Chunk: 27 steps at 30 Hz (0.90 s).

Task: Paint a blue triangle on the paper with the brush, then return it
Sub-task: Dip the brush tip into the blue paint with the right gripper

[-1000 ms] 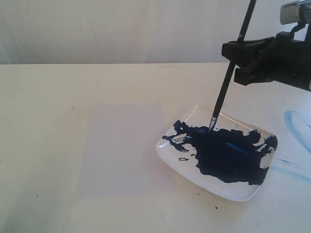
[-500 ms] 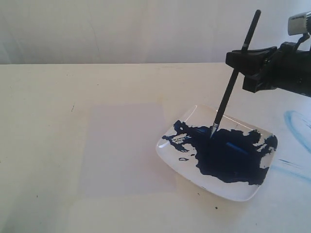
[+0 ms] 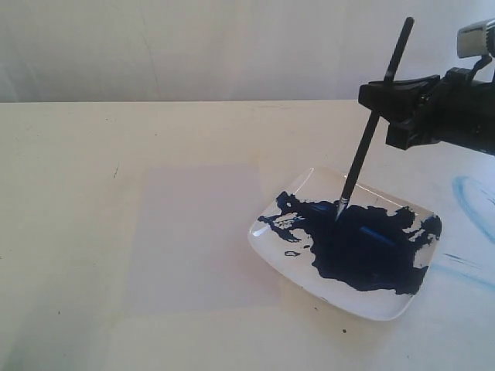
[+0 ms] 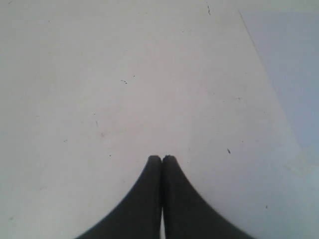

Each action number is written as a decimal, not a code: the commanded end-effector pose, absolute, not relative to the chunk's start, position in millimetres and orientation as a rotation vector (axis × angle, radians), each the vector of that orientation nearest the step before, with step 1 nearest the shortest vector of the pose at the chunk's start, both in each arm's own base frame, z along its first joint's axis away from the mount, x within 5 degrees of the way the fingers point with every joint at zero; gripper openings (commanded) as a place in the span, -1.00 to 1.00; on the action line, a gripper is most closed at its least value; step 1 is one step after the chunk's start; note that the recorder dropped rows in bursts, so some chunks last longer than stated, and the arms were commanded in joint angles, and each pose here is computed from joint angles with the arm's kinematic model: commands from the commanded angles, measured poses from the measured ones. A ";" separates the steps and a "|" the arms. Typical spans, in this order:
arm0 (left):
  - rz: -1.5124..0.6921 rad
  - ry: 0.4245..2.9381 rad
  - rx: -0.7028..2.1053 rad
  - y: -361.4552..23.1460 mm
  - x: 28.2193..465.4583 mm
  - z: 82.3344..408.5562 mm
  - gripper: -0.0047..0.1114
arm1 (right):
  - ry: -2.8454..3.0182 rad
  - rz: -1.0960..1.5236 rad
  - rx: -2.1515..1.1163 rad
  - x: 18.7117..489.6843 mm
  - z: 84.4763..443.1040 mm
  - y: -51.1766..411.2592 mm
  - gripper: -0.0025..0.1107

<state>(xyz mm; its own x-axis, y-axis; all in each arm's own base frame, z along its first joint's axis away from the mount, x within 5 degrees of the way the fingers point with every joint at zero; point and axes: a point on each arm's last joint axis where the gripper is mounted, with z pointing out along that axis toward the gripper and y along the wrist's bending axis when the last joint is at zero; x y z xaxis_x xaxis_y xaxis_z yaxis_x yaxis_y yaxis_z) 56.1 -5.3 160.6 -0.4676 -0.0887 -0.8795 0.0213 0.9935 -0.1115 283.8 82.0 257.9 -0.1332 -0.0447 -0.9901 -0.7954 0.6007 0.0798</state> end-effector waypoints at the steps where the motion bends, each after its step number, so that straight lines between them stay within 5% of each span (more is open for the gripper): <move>1: -0.136 2.056 -0.045 -5.7 56.1 159.8 -0.92 | 1.570 0.753 -0.734 283.0 259.4 80.5 -0.96; 27: -0.129 1.940 -0.043 -5.0 60.5 169.3 -0.92 | 1.607 0.698 -0.727 285.7 256.1 77.9 -0.96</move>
